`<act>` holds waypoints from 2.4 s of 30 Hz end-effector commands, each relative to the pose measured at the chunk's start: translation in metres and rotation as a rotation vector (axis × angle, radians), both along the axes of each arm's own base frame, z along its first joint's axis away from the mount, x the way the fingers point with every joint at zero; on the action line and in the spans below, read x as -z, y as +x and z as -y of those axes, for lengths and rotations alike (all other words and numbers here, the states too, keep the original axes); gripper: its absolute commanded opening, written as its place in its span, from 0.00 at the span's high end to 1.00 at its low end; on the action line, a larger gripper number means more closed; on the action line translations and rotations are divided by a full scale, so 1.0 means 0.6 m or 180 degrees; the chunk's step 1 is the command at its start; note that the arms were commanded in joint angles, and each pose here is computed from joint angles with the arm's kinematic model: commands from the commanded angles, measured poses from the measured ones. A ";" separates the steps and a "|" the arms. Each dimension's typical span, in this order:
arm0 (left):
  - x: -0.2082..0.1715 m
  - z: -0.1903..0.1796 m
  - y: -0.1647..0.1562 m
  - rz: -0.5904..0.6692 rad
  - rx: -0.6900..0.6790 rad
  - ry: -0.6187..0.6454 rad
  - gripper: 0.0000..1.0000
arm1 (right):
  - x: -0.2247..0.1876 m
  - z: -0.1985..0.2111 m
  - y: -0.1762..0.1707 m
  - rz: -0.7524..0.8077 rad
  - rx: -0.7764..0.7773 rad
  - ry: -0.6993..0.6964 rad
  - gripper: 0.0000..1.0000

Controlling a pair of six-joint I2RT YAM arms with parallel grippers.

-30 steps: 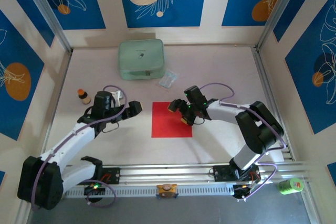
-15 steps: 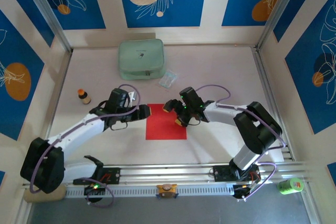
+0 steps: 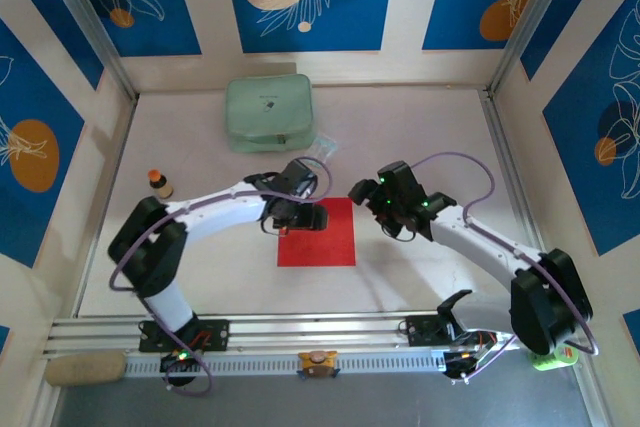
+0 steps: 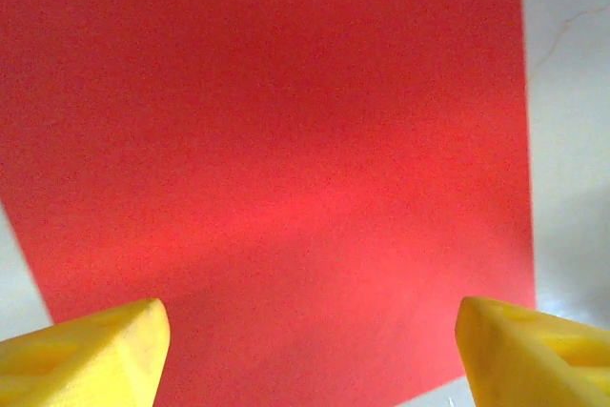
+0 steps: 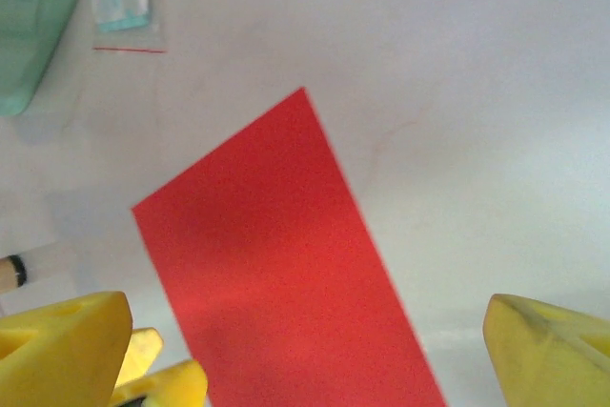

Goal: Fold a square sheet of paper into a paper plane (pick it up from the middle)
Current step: Fold the paper at the center of the table.

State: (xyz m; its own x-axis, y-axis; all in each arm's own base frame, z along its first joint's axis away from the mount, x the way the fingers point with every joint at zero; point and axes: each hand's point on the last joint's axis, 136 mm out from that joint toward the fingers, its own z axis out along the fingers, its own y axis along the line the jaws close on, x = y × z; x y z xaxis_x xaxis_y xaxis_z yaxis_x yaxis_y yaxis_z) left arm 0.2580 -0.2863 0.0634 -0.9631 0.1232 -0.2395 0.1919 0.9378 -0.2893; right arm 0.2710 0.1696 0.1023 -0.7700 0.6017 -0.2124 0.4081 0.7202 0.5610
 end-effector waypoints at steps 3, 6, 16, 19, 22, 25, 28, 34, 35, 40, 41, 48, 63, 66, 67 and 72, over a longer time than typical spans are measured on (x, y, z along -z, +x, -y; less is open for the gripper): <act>0.029 -0.018 -0.014 -0.0248 -0.0096 0.0612 0.18 | 0.017 0.051 -0.025 -0.0039 0.0032 -0.0174 0.03; 0.036 -0.011 -0.009 -0.0289 -0.0102 0.0698 0.14 | 0.013 0.049 -0.025 0.0016 -0.0085 -0.0059 0.02; 0.059 0.014 -0.001 -0.0453 -0.0281 0.0795 0.09 | 0.019 0.036 -0.026 -0.0050 -0.0237 0.0051 0.01; 0.064 0.015 0.000 -0.0510 -0.0387 0.0836 0.08 | 0.022 0.034 -0.025 -0.0075 -0.0248 0.0059 0.01; 0.064 0.023 0.002 -0.0517 -0.0439 0.0855 0.07 | 0.025 0.033 -0.024 -0.0100 -0.0254 0.0062 0.01; 0.068 0.026 0.001 -0.0512 -0.0515 0.0866 0.07 | 0.029 0.034 -0.024 -0.0138 -0.0234 0.0061 0.01; 0.073 0.023 -0.002 -0.0521 -0.0557 0.0957 0.07 | 0.032 0.034 -0.023 -0.0165 -0.0234 0.0072 0.01; 0.091 0.019 -0.006 -0.0561 -0.0554 0.1086 0.07 | 0.034 0.035 -0.022 -0.0188 -0.0222 0.0087 0.01; 0.095 0.018 -0.008 -0.0570 -0.0550 0.1113 0.07 | 0.034 0.036 -0.022 -0.0192 -0.0215 0.0090 0.01; 0.119 0.017 -0.016 -0.0654 -0.0512 0.1149 0.07 | 0.031 0.035 -0.020 -0.0171 -0.0210 0.0098 0.01; 0.123 0.018 -0.017 -0.0672 -0.0504 0.1131 0.07 | 0.030 0.036 -0.020 -0.0168 -0.0210 0.0100 0.01; 0.145 0.021 -0.029 -0.0779 -0.0496 0.1056 0.10 | 0.024 0.038 -0.023 -0.0146 -0.0200 0.0091 0.01; 0.137 0.020 -0.025 -0.0680 -0.0483 0.1014 0.12 | 0.007 0.056 -0.029 0.0030 -0.0141 -0.0003 0.02; 0.133 0.022 -0.024 -0.0660 -0.0464 0.0990 0.14 | -0.001 0.057 -0.025 0.0129 -0.0208 -0.0050 0.02; 0.131 0.023 -0.024 -0.0644 -0.0453 0.0985 0.16 | -0.006 0.055 -0.022 0.0188 -0.0255 -0.0060 0.02; 0.115 0.032 -0.017 -0.0549 -0.0375 0.0870 0.25 | -0.025 0.058 -0.013 0.0380 -0.0287 -0.0104 0.02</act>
